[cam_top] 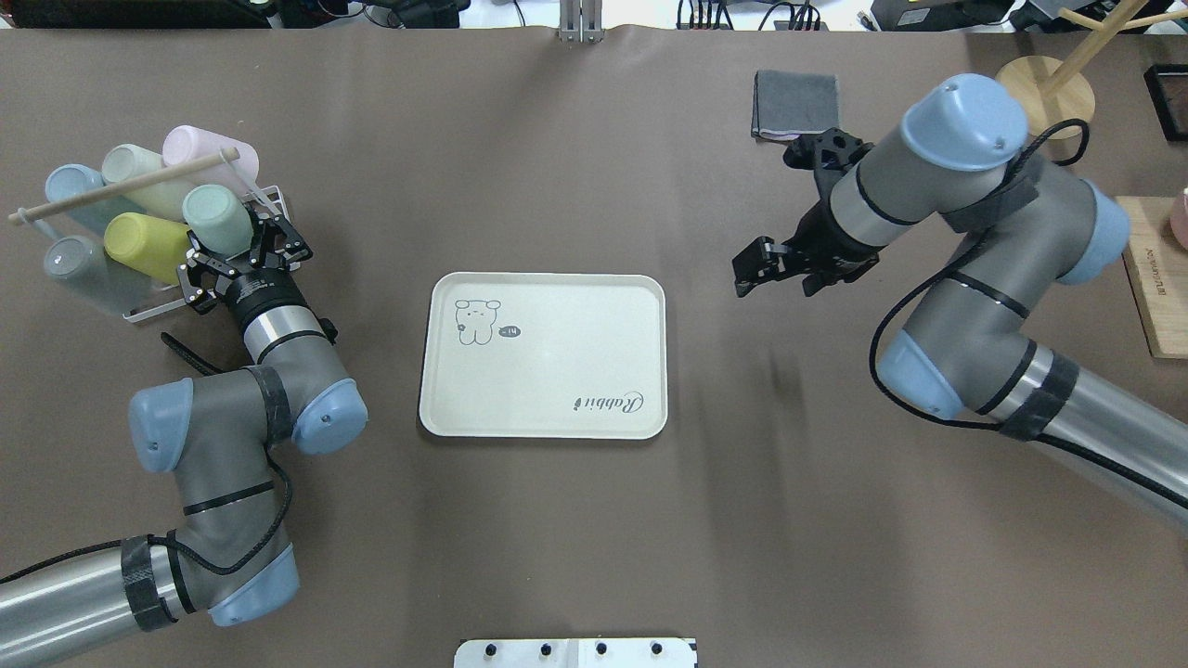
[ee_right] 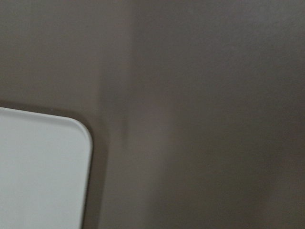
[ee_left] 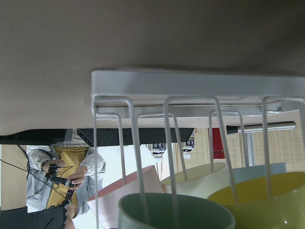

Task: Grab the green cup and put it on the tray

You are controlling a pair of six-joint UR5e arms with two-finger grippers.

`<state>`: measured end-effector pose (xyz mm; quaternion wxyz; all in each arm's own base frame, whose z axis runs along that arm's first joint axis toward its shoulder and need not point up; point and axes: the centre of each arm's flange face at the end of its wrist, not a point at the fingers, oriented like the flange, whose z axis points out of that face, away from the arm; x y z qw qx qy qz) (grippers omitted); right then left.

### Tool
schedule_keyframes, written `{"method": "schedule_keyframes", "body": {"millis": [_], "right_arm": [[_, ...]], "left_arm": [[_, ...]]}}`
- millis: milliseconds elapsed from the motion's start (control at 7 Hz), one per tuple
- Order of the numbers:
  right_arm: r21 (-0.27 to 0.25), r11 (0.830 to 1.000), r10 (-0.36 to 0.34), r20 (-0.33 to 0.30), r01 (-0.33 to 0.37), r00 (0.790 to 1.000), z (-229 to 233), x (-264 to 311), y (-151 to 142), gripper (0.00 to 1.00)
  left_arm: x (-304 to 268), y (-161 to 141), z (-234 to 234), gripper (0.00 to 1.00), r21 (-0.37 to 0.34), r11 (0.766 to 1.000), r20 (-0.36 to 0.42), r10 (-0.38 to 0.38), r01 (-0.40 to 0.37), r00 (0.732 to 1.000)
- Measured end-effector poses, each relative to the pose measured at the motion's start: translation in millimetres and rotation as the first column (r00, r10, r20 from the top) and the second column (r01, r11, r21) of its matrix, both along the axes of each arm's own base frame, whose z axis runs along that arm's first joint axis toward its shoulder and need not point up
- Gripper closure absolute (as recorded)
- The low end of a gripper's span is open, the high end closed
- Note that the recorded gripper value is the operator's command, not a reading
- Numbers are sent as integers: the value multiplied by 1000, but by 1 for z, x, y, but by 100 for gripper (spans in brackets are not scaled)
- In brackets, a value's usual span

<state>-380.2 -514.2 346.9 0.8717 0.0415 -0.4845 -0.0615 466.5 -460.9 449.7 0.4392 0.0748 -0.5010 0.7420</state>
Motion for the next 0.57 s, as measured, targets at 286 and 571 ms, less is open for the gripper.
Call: {"method": "schedule_keyframes", "body": {"millis": [286, 571], "right_arm": [[141, 989, -32, -58, 40, 998, 54, 79, -15, 1], [123, 992, -16, -155, 35, 988, 111, 173, -24, 1]], "left_arm": [[-20, -2, -28, 63, 28, 1000, -13, 3, -3, 1000], [-51, 1, -63, 66, 70, 998, -56, -3, 7, 998]]}}
